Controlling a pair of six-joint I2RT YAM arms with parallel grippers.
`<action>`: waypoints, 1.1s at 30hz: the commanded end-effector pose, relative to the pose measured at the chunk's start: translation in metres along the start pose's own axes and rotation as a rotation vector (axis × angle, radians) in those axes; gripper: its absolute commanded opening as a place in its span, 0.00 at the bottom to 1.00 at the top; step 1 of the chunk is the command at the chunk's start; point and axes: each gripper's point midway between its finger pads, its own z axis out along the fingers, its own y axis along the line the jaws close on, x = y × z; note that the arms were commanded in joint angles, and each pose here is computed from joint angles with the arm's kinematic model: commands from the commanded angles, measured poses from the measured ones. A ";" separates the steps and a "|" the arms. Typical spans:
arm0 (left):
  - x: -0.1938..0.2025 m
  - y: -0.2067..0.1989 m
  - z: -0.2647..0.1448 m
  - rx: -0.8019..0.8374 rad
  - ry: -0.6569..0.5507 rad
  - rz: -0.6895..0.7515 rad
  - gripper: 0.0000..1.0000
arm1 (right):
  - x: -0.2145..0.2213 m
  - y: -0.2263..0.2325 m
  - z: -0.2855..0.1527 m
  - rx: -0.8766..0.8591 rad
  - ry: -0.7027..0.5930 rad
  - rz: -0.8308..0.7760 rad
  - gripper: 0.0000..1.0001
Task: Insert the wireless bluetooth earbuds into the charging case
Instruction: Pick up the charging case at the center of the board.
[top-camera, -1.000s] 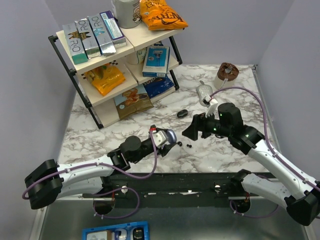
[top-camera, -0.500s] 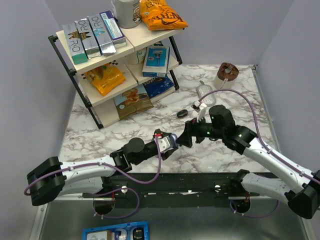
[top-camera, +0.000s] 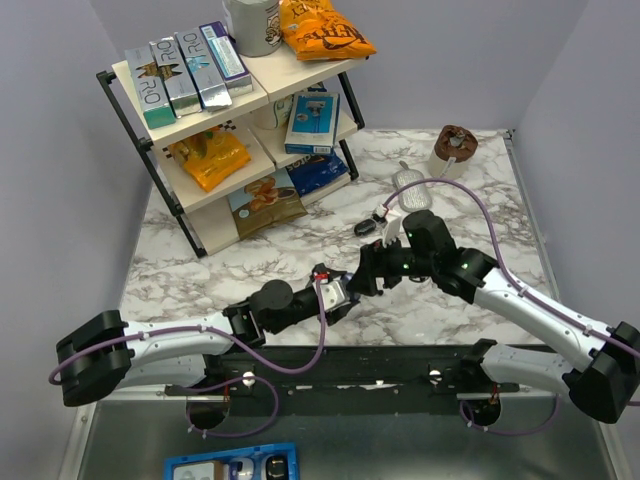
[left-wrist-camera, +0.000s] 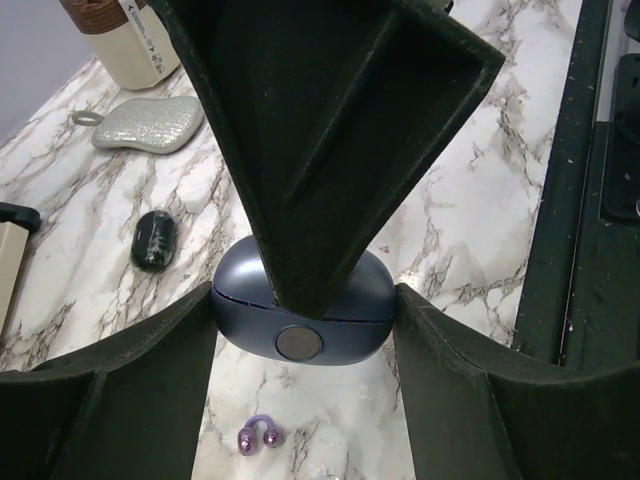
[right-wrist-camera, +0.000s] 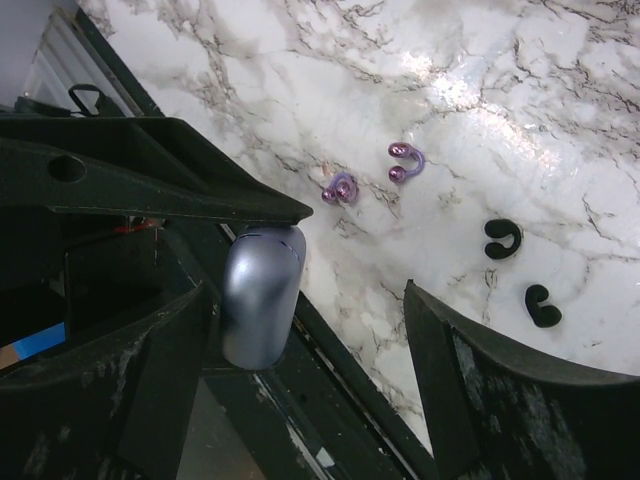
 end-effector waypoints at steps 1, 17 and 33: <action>-0.016 0.006 -0.002 -0.035 -0.059 0.011 0.00 | -0.005 0.009 0.002 -0.045 -0.018 -0.006 0.85; -0.022 0.013 -0.004 -0.070 -0.076 0.004 0.01 | -0.003 0.018 0.011 -0.113 0.006 -0.003 0.48; -0.018 0.021 -0.014 -0.099 -0.038 0.053 0.77 | 0.002 0.040 -0.009 -0.187 0.095 -0.013 0.01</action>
